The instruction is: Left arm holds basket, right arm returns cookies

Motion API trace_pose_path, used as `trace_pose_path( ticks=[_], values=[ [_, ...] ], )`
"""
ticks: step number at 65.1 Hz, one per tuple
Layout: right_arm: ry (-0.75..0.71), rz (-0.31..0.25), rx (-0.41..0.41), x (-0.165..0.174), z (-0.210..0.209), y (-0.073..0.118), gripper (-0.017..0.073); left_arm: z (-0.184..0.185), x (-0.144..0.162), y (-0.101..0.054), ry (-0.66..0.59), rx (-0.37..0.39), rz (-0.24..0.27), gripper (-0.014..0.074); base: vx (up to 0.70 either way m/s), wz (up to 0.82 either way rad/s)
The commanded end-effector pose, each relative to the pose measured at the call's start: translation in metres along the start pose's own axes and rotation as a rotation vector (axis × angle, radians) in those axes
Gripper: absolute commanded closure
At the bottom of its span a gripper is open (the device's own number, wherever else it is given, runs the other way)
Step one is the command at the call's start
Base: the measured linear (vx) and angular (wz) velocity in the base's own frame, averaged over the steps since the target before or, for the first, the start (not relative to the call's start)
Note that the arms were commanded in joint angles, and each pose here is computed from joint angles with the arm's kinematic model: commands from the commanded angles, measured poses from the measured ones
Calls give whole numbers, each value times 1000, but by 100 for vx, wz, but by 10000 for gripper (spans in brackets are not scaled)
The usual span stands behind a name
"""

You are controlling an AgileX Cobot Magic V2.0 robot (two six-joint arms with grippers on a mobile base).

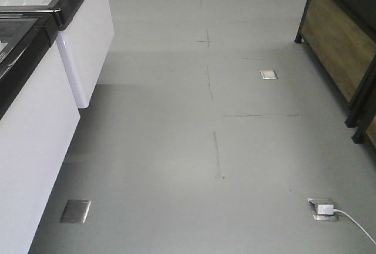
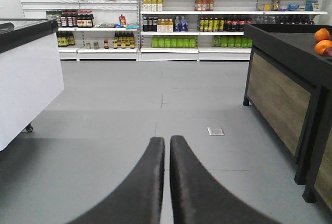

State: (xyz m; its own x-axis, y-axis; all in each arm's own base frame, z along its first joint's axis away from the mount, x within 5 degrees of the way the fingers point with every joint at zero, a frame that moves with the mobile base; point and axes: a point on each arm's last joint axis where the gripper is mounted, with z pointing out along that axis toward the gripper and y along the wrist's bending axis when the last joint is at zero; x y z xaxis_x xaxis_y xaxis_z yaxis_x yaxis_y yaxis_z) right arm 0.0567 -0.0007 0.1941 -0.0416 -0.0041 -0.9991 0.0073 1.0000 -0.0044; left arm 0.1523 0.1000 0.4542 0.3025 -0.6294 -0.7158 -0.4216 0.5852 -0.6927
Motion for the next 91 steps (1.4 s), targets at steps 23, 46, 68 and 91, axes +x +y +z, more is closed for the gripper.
trace_pose_path(
  ticks=[23, 46, 68, 91],
  values=[
    [-63, -12, -3, -1, 0, 0, 565, 17, 26, 60, -191, -8, -534, 102, 0, 0],
    [-63, -12, -3, -1, 0, 0, 565, 24, 20, 71, -330, -2, -527, 102, 0, 0],
    [-63, -12, -3, -1, 0, 0, 565, 47, 27, 83, -325, -54, -537, 102, 0, 0],
    [-63, -12, -3, -1, 0, 0, 565, 76, 42, 89, -337, -46, -635, 102, 0, 0]
  ],
)
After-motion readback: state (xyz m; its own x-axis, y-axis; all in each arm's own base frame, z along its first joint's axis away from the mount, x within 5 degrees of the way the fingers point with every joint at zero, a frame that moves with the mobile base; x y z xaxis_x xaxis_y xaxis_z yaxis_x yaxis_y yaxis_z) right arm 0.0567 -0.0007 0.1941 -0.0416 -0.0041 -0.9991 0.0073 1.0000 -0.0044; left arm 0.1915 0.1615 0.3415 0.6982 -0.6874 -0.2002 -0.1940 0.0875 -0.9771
